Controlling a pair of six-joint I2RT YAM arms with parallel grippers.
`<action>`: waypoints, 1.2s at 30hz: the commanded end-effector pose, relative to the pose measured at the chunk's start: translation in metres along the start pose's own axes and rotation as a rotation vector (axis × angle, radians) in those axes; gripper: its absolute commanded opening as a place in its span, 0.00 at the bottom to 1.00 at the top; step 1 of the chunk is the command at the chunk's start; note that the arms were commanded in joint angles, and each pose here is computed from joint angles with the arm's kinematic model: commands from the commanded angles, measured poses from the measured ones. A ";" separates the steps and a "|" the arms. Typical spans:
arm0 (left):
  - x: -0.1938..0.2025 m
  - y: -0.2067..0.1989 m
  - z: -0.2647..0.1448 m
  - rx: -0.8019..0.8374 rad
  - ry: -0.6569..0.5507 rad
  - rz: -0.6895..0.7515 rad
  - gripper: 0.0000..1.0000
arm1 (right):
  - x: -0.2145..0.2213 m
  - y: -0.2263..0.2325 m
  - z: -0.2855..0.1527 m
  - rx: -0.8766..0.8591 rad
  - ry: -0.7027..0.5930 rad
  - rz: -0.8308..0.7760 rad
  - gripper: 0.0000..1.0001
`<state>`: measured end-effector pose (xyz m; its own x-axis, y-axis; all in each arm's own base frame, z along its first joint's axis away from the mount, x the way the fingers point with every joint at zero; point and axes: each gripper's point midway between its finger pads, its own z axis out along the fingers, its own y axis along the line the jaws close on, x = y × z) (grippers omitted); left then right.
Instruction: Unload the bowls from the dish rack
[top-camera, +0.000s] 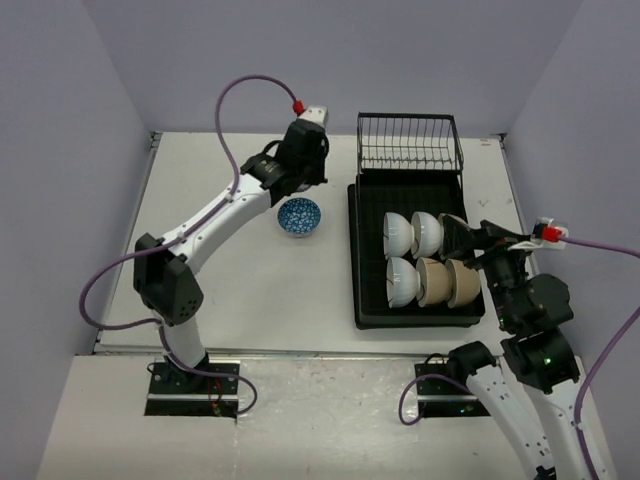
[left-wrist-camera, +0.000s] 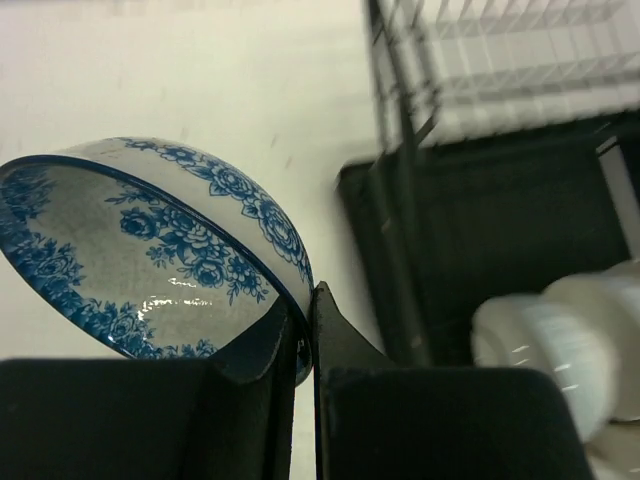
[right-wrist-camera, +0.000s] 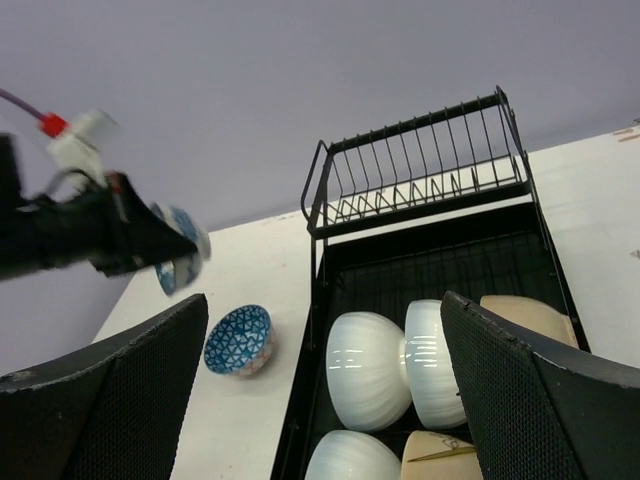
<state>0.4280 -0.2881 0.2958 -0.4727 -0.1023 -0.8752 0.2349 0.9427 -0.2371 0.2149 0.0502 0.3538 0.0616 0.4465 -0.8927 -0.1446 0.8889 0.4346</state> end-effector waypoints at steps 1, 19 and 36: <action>0.072 0.049 -0.004 -0.163 0.284 0.214 0.00 | -0.006 0.011 0.004 -0.045 0.007 -0.027 0.99; 0.141 0.043 0.028 -0.131 0.584 0.455 0.00 | 0.007 0.015 0.008 -0.072 0.068 -0.059 0.99; 0.165 0.057 0.044 -0.183 0.717 0.600 0.00 | 0.010 0.020 0.007 -0.102 0.081 -0.061 0.99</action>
<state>0.3983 -0.2703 0.0975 -0.7733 0.5326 -0.3442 0.4763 0.8461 0.2392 0.2221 0.0704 0.3393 -0.0304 0.3892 -0.9207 -0.2101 0.8980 0.3866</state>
